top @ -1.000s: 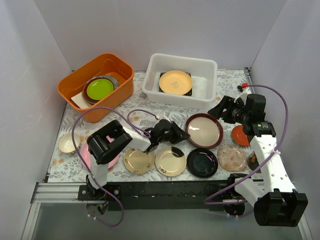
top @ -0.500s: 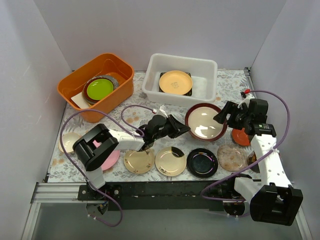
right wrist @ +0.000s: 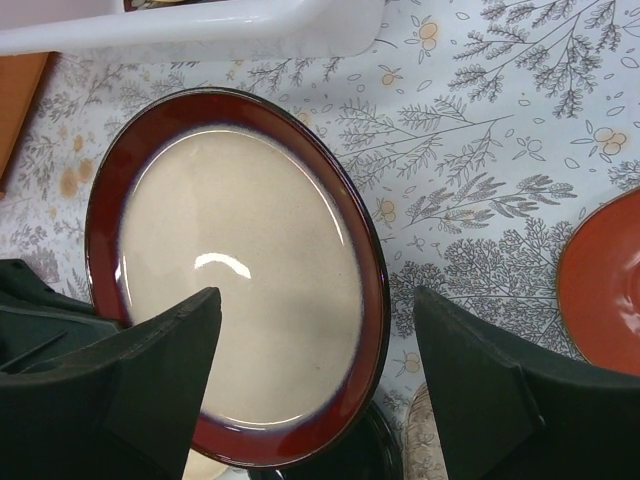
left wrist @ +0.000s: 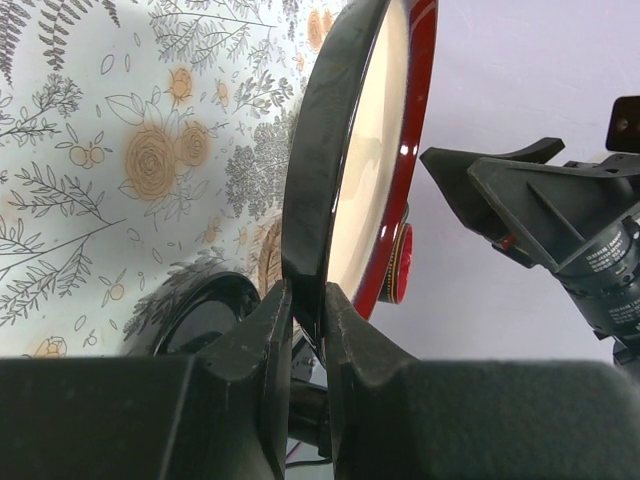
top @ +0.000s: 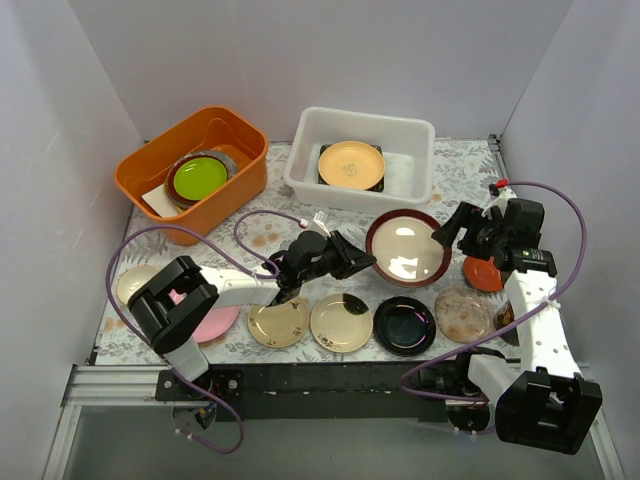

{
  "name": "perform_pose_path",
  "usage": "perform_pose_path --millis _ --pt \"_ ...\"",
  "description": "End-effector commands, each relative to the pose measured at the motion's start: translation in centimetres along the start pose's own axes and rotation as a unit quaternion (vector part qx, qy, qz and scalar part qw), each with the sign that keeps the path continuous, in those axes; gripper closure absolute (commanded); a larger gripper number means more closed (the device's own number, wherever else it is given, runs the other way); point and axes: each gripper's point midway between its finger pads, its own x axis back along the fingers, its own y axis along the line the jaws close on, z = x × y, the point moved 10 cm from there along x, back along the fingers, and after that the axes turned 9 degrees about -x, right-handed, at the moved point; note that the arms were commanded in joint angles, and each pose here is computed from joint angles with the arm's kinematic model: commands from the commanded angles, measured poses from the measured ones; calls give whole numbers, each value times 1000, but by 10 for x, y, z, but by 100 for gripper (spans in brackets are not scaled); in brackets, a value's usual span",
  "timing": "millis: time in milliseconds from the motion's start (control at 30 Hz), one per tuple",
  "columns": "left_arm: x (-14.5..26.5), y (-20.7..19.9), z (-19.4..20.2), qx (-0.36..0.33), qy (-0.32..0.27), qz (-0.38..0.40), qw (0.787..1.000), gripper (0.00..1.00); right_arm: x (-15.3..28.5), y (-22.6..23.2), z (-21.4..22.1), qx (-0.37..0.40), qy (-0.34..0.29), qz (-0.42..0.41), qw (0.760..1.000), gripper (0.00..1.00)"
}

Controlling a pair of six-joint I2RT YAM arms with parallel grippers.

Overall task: Place the plates into the plastic bin on the countertop
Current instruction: Pick up the plate at the center of the board, then place the plate in the plastic bin.

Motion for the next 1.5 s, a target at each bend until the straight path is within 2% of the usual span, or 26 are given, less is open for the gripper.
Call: perform_pose_path --millis 0,333,400,433,533,700,800,1067,1167,1333,1467 --pt "28 -73 -21 37 -40 149 987 100 1 5 -4 7 -10 -37 999 15" --pt "28 -87 -19 18 -37 158 987 100 -2 8 4 10 1 -96 995 24" --pt "28 -88 -20 18 -38 159 986 100 -2 8 5 11 3 -98 995 29" --pt "29 -88 -19 17 -36 160 986 100 -3 8 5 11 1 -101 995 36" --pt "31 -91 -20 19 -36 165 985 100 -4 7 7 8 5 -104 995 44" --pt "35 -100 -23 12 -39 174 984 100 -8 3 11 1 17 -104 994 46" --pt "38 -102 -24 7 -45 179 983 100 -10 2 12 -3 23 -104 994 53" --pt "41 -105 -24 2 -47 186 981 100 -14 0 15 -5 33 -113 993 54" --pt "43 -108 -25 0 -48 197 979 100 -15 0 16 -6 36 -118 992 52" --pt "46 -108 -25 -5 -48 194 980 100 -17 -1 18 -7 44 -122 992 42" --pt "50 -107 -25 0 -52 201 978 100 -19 -3 20 -12 47 -121 991 42"
